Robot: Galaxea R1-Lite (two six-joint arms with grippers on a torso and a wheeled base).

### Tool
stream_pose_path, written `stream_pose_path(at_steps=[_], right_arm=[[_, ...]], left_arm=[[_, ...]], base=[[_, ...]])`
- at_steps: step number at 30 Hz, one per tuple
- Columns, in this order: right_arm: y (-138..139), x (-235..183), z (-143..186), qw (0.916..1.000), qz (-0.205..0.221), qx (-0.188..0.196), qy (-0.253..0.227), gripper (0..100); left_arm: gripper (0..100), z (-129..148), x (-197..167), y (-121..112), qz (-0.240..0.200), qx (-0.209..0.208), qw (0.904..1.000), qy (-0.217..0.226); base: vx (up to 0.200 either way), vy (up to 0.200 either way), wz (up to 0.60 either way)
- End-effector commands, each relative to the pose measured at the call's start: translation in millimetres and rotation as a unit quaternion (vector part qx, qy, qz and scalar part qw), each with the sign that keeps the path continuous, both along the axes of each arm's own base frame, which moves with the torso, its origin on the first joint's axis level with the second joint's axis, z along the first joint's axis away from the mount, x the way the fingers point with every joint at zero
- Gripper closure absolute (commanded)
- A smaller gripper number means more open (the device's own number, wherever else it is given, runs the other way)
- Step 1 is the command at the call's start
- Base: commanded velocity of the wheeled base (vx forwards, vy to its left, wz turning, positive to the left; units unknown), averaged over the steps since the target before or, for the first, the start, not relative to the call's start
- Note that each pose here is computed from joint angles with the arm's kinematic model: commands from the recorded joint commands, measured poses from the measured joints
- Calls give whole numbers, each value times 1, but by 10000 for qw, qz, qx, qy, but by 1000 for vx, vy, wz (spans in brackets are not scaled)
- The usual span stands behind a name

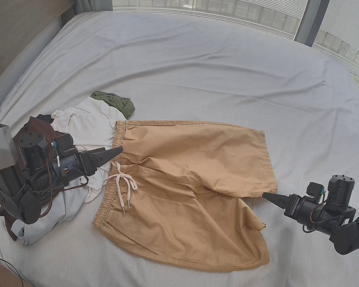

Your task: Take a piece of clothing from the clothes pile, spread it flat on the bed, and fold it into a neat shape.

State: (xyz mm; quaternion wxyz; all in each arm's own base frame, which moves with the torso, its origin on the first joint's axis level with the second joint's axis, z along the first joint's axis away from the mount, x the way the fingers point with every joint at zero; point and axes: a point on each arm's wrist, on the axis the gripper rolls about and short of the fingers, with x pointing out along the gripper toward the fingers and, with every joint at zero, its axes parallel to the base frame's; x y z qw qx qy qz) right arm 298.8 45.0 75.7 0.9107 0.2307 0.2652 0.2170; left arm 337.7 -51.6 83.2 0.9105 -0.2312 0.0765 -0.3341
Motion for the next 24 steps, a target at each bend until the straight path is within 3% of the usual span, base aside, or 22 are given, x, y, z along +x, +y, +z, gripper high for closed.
stream_pose_path(at_steps=[1,8,14,21,24], right_arm=[[5,-2,-14,9996,-10,-59,269,0],[12,-11,-24,9985,26,-127,530,0],[22,-12,-23,9960,-126,293,829,0],[27,-15,-27,9904,-194,332,1330,0],[32,-12,-24,9882,-228,518,1423,0]], left_arm=[[0,4,-3,-1,-24,-4,10000,-47],[0,4,-3,-1,-31,2,10000,-52],[0,4,-3,-1,-23,1,10000,-60],[0,4,-3,-1,-23,1,10000,-60],[0,4,-3,-1,-23,7,10000,-65]], base=[[0,0,0],[0,0,0],[0,0,0],[0,0,0],[0,0,0]])
